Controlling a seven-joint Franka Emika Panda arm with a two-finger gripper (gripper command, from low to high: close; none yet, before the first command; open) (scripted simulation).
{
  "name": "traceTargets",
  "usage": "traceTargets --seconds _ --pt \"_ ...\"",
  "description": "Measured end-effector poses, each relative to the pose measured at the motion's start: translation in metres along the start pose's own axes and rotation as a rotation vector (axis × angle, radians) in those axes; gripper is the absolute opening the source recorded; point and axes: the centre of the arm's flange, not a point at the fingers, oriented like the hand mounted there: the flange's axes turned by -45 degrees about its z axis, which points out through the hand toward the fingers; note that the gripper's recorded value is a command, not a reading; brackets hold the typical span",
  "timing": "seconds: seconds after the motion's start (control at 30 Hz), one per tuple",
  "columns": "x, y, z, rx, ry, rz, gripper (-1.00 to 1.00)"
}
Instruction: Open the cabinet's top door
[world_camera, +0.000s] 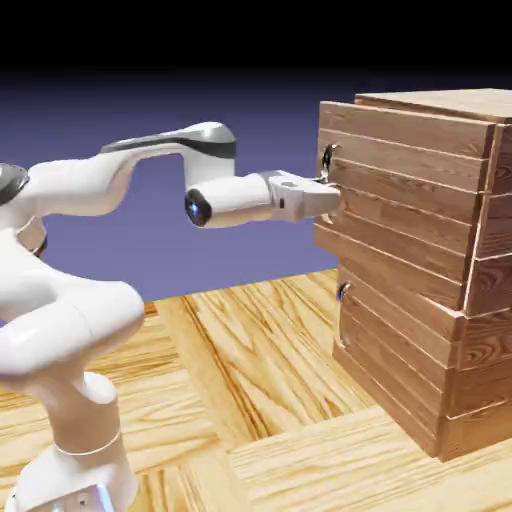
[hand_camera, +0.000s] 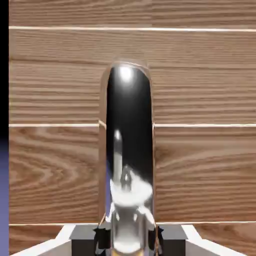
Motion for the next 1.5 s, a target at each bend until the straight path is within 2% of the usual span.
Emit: traceTargets --seconds 0.33,0.73,1.5 --pt "0.0 0.048 -0.076 0.261 0.0 0.0 -1.0" --pt "0.0 0.116 -0.138 0.53 0.0 0.0 -1.0" --pt "0.0 0.283 -0.199 1.049 0.0 0.0 -1.0"
